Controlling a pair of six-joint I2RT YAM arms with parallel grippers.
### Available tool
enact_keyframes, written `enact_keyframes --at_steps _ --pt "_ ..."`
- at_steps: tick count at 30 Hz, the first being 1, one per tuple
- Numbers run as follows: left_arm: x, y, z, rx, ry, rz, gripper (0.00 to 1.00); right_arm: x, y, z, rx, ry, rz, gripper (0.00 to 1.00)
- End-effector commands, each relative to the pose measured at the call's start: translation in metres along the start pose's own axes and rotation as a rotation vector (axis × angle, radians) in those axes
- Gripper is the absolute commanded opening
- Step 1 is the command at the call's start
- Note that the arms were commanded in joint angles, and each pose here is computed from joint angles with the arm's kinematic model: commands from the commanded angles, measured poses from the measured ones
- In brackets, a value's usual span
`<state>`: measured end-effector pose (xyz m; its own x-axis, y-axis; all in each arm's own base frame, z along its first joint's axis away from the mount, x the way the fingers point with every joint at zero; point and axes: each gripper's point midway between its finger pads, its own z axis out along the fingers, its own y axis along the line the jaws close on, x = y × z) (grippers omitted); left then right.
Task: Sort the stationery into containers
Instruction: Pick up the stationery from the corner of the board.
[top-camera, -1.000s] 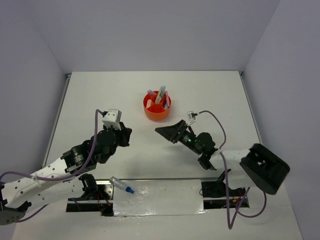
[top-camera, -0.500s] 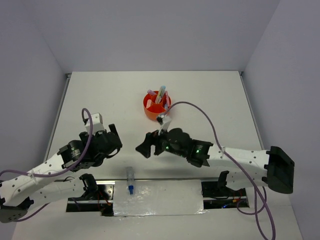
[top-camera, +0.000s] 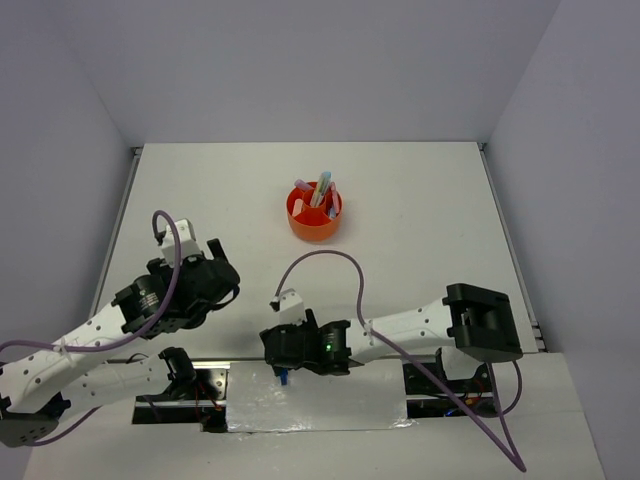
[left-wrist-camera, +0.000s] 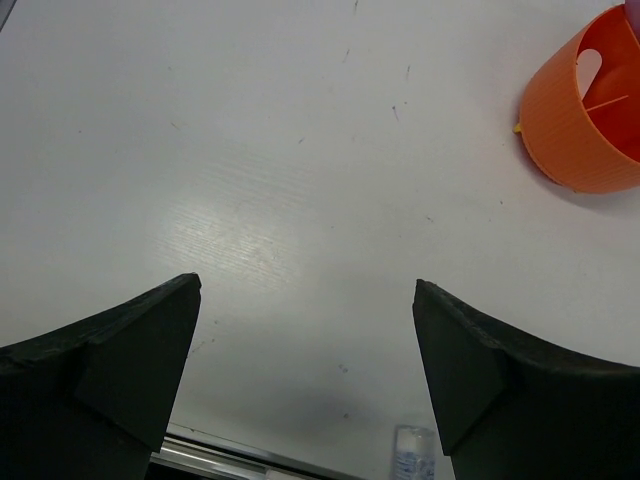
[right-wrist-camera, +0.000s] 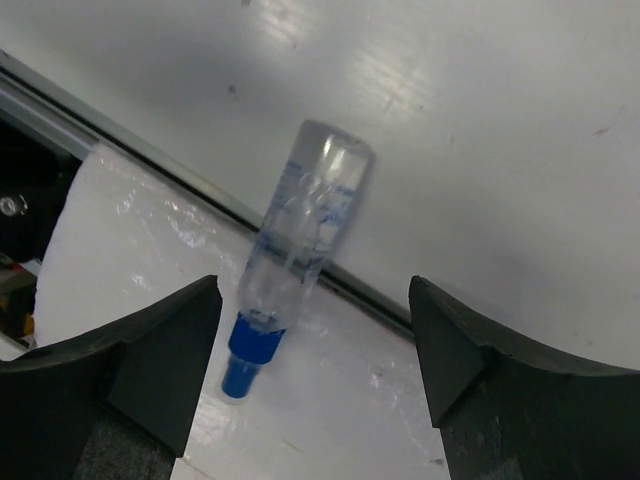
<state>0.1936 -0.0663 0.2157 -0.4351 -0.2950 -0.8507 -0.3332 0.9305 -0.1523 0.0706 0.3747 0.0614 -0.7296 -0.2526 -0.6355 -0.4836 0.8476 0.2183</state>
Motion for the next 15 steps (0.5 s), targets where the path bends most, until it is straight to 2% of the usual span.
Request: enact_keyframes --at_steps 1,5,6,7,11,15 --pt "-0.003 -0.001 0.003 0.008 -0.029 0.005 0.99 0.003 0.001 -0.007 0.055 -0.01 0.028 0.82" --pt "0.001 -0.006 0.004 0.041 -0.018 0.013 0.99 0.022 0.0 -0.008 0.067 0.029 0.024 0.76" --pt "0.002 -0.006 0.004 0.041 -0.015 0.015 0.99 0.027 -0.002 -0.007 0.071 0.039 0.022 0.73" --pt "0.003 -0.007 0.004 0.043 -0.009 0.02 0.99 0.03 -0.001 -0.007 0.062 0.042 0.034 0.67" --pt "0.008 -0.014 0.006 0.072 0.007 0.038 0.99 0.055 0.0 0.004 0.033 0.114 0.024 0.6" --pt "0.022 -0.019 0.011 0.08 0.041 0.062 0.99 0.069 -0.017 0.021 0.124 0.137 -0.01 0.51"
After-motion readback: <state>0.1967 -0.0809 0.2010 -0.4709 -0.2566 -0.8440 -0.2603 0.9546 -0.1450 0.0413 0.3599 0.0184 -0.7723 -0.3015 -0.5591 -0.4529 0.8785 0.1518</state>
